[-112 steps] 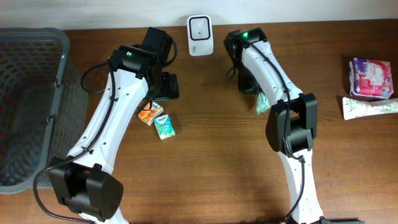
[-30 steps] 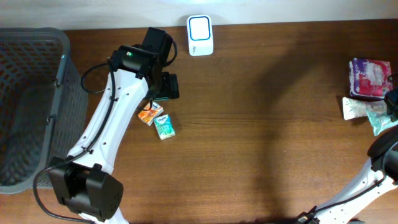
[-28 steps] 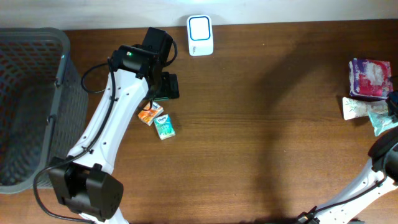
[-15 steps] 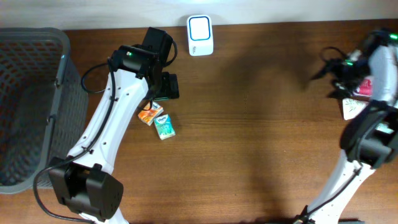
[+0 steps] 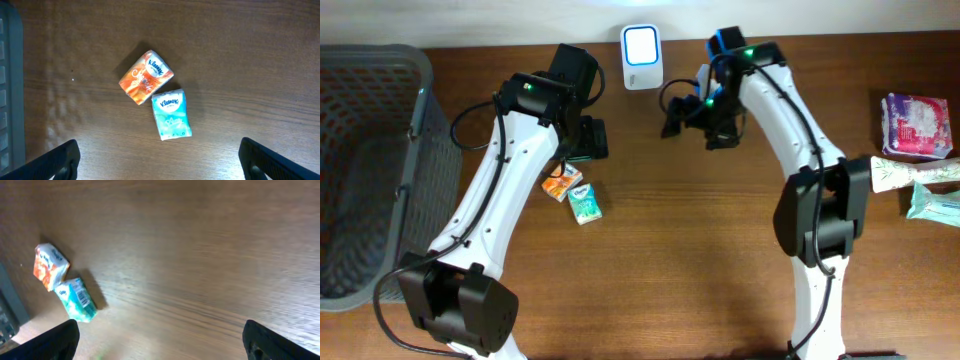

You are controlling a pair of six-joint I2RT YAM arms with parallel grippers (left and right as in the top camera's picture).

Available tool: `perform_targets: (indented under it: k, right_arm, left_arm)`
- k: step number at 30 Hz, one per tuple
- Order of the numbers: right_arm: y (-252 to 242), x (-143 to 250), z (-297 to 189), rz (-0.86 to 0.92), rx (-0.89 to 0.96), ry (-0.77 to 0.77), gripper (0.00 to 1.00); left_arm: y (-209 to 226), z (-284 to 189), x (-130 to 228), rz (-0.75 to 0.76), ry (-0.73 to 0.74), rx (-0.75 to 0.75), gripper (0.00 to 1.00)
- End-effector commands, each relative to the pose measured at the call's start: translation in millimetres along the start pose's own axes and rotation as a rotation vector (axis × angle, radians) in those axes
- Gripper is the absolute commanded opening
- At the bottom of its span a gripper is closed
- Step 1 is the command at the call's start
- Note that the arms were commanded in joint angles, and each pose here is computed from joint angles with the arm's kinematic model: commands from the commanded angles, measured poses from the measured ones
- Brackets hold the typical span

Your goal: Scan the item barcode

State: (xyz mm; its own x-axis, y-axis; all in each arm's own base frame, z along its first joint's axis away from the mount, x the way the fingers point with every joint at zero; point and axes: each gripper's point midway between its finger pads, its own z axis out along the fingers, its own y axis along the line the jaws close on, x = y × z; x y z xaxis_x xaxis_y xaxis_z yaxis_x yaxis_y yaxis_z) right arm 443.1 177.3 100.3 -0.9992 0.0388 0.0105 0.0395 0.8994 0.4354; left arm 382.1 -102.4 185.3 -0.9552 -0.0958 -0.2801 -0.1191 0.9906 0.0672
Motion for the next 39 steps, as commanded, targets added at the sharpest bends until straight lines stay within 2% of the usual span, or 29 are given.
perform_targets:
  k: [1,9,13,15,20,21,22,25,28,34,36,39]
  right_arm:
    - [15.2,4.3,-17.1,-0.024,-0.019,-0.028,0.99]
    - [26.8,7.9,-11.6,-0.054,-0.022,-0.023,0.99]
    - [30.7,15.8,-3.0,-0.067,-0.017,0.003,0.99]
    - [37.9,22.0,9.1,-0.093,-0.015,0.019,0.99]
    - [70.2,34.3,27.4,-0.180,-0.026,0.029,0.99]
    - [77.7,37.6,31.1,-0.201,-0.029,0.030,0.97]
    - [88.4,44.4,39.2,-0.230,-0.029,0.040,0.86]
    - [105.8,59.7,65.3,-0.284,-0.025,0.078,0.76]
    - [132.3,75.0,86.2,-0.364,-0.035,0.083,0.63]
    - [147.9,89.1,104.2,-0.460,0.069,0.034,0.59]
    - [138.2,90.7,113.3,-0.425,0.137,0.016,0.59]
    - [123.9,98.1,138.9,-0.417,0.136,0.035,0.59]
  left_arm:
    - [-1.7,-10.7,-2.2,0.011,-0.026,0.017,0.99]
    - [-4.5,-11.0,-9.5,0.005,-0.056,0.028,0.99]
    - [5.7,-15.8,-38.5,-0.019,-0.152,0.033,0.99]
    - [31.5,-40.8,-54.5,-0.016,-0.188,0.020,0.99]
    - [114.0,-135.9,-75.5,-0.178,-0.330,-0.009,0.99]
    - [131.7,-149.5,-74.2,-0.217,-0.350,-0.022,0.99]
    - [149.3,-158.6,-71.1,-0.254,-0.360,-0.042,0.99]
    - [186.2,-159.8,-60.8,-0.335,-0.333,-0.089,0.99]
    - [197.9,-156.4,-49.9,-0.361,-0.290,-0.107,0.99]
    - [197.2,-156.2,-49.4,-0.358,-0.288,-0.107,0.99]
    - [197.2,-156.2,-49.4,-0.359,-0.288,-0.107,0.99]
    - [197.2,-156.2,-49.4,-0.358,-0.288,-0.107,0.99]
